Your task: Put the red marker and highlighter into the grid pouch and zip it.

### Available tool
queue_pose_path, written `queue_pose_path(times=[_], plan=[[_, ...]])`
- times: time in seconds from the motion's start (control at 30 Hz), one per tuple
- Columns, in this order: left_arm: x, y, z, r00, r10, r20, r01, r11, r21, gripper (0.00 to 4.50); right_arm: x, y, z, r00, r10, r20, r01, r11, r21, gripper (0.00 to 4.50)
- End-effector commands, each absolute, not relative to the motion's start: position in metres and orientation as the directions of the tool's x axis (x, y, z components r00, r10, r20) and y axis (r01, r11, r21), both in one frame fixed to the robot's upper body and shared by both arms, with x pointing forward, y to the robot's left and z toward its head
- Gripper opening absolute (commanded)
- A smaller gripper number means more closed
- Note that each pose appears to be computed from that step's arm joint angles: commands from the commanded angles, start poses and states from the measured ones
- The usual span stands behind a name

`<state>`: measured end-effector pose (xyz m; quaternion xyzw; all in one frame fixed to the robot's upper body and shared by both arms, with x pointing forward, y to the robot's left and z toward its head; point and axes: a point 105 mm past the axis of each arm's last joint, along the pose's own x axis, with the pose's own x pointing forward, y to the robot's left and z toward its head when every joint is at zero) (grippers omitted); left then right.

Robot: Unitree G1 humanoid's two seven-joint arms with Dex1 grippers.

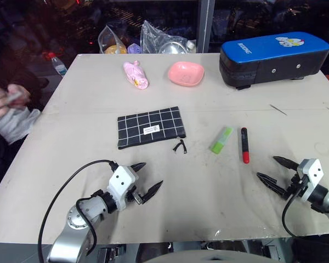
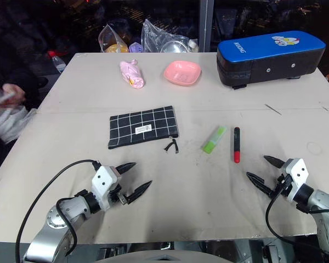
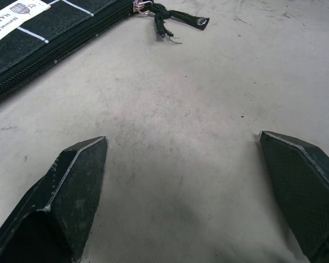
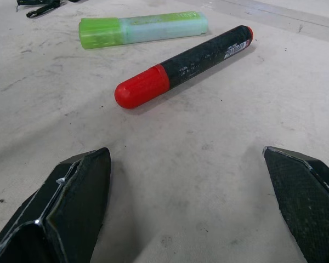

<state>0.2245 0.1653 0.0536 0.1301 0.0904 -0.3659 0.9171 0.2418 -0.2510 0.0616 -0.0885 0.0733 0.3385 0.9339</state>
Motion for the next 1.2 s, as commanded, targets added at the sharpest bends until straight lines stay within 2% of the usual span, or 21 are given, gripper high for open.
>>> queue_pose_path(times=[0.03, 0.67, 0.83, 0.97, 1.2], plan=[[0.224, 0.166, 0.054, 0.717, -0.648, -0.257, 0.694, 0.699, 0.173, 4.48, 0.243, -0.260, 0.073, 0.778, 0.605, -0.171, -0.628, 0.763, -0.156, 4.50], [0.217, 0.170, 0.051, 0.721, -0.647, -0.248, 0.689, 0.708, 0.158, 4.48, 0.244, -0.259, 0.071, 0.762, 0.623, -0.178, -0.647, 0.744, -0.164, 4.50], [0.216, 0.181, 0.058, 0.728, -0.647, -0.225, 0.683, 0.715, 0.153, 4.48, 0.242, -0.246, 0.075, 0.721, 0.675, -0.156, -0.693, 0.705, -0.154, 4.50], [0.218, 0.207, 0.070, 0.767, -0.612, -0.193, 0.640, 0.753, 0.155, 4.48, 0.240, -0.223, 0.086, 0.656, 0.748, -0.099, -0.753, 0.641, -0.148, 4.50], [0.229, 0.276, 0.085, 0.840, -0.495, -0.221, 0.541, 0.792, 0.284, 4.48, 0.242, -0.171, 0.112, 0.518, 0.855, -0.011, -0.846, 0.510, -0.157, 4.50]])
